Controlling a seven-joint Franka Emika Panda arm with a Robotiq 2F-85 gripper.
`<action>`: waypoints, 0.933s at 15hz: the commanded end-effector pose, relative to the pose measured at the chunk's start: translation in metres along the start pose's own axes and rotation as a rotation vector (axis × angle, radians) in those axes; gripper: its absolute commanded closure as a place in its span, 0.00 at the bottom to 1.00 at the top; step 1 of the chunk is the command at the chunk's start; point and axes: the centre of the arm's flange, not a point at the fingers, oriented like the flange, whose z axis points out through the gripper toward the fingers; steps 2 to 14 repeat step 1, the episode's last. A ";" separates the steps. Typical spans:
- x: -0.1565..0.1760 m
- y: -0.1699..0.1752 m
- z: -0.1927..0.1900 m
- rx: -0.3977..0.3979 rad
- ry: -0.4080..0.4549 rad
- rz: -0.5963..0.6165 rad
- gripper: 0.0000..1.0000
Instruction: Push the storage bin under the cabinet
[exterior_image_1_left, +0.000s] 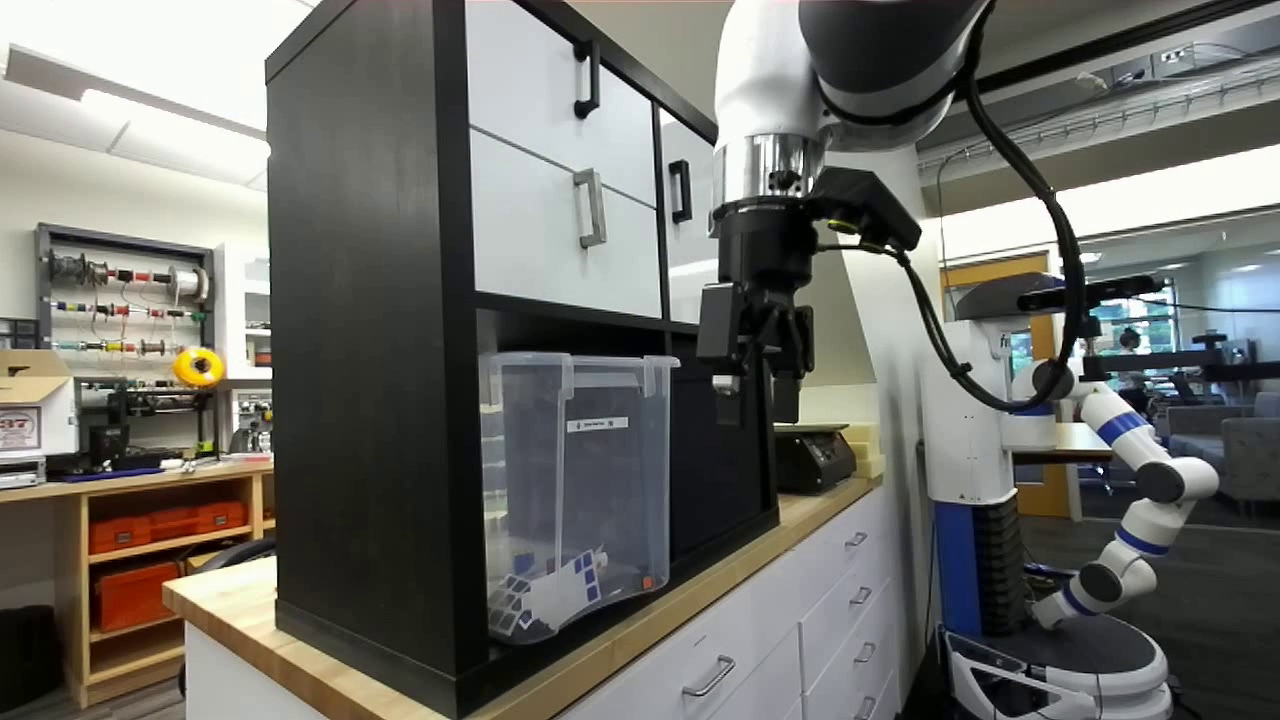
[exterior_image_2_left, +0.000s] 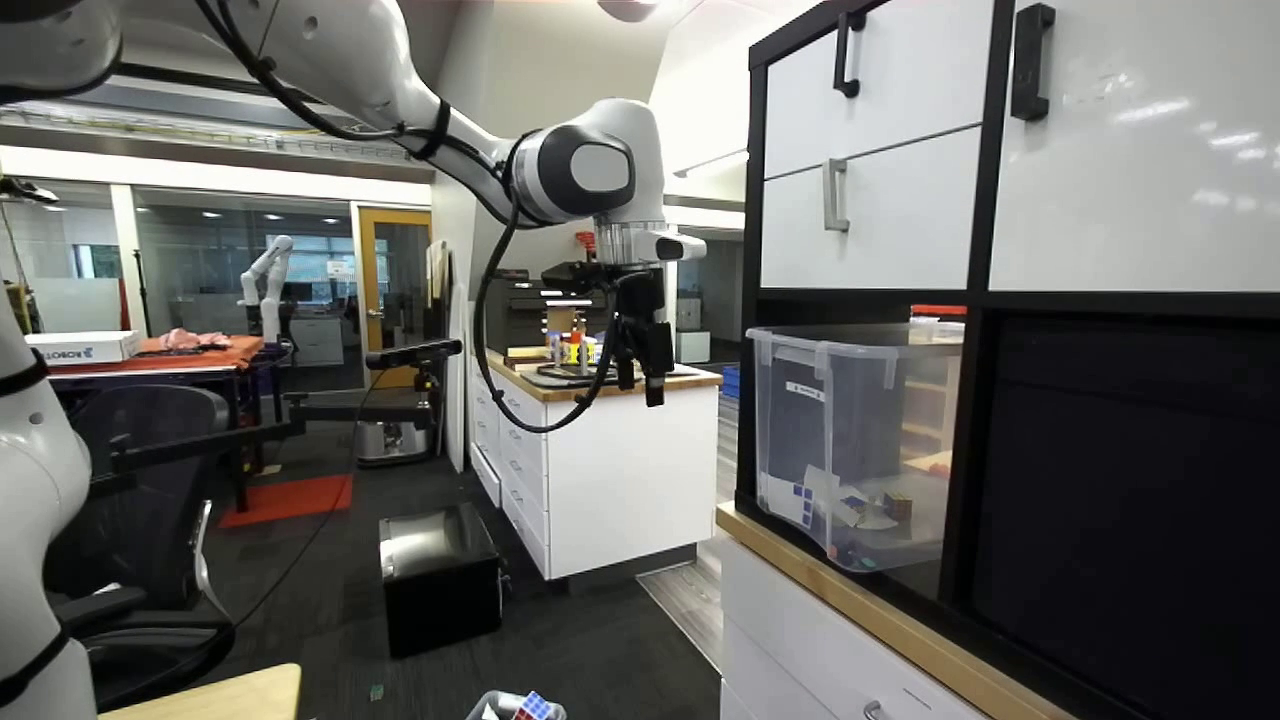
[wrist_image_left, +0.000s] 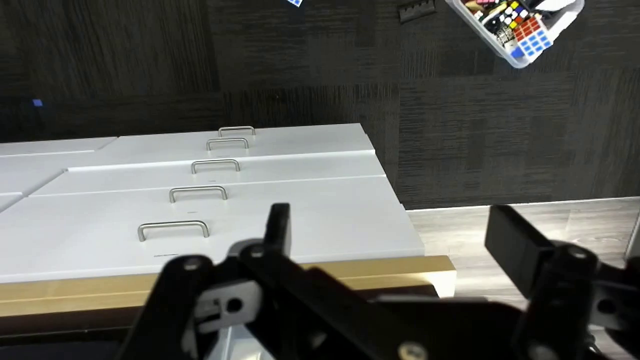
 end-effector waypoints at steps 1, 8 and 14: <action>-0.001 0.000 0.000 -0.002 -0.005 0.000 0.00; -0.001 0.000 0.000 -0.002 -0.005 0.000 0.00; -0.001 0.000 0.000 -0.002 -0.005 0.000 0.00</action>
